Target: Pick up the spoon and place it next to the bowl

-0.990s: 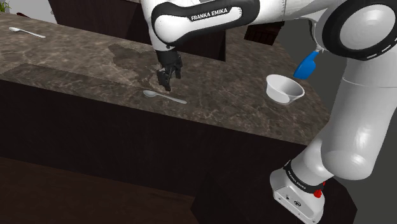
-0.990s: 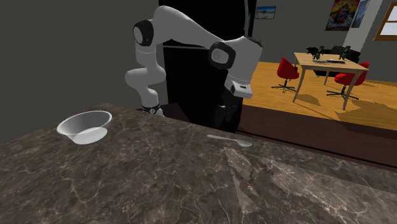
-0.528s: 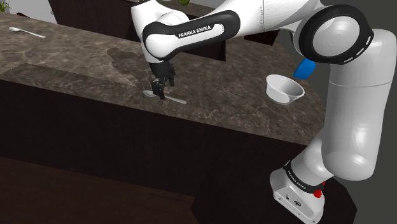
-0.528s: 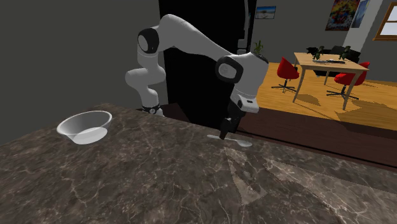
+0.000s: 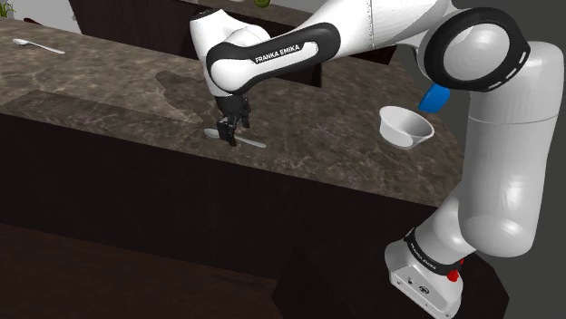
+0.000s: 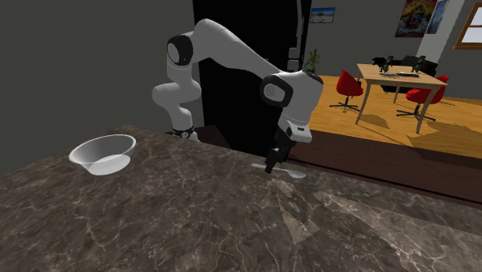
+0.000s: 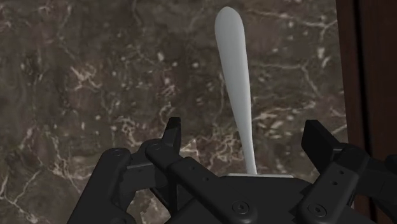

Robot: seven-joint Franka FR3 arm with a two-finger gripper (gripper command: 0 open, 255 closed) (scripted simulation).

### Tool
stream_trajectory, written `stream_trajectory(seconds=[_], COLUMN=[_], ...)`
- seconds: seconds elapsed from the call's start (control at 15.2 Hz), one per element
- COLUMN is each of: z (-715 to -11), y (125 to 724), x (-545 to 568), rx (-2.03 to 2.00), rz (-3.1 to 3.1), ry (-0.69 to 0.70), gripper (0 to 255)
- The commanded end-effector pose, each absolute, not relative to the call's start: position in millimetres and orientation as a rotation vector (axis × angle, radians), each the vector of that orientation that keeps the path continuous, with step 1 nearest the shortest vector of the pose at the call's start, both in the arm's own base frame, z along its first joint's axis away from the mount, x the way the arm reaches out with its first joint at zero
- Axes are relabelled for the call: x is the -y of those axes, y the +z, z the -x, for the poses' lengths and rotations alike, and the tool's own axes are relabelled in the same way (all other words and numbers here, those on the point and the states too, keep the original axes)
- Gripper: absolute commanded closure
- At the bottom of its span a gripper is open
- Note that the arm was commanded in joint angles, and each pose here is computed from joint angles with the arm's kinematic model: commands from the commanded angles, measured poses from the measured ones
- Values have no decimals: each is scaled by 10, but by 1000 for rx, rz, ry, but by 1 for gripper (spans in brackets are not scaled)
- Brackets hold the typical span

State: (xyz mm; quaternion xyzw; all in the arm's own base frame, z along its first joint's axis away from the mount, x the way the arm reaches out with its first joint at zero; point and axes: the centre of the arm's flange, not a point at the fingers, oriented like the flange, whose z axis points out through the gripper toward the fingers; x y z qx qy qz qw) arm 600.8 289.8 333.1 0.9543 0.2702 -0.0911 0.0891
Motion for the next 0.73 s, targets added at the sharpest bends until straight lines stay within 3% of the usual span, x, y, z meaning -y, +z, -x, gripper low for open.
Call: stream_trajectory(seconds=[0.0, 0.13, 0.2, 0.66], z=[-6007, -6008, -6008, -6008], y=[3330, 3331, 3331, 3331], x=[-2897, -2897, -2897, -2897], rx=[-804, -804, -804, -804], rz=[-2839, -2839, -2839, -2839], ry=[-271, -271, -271, -271], gripper=[0, 0, 255, 255])
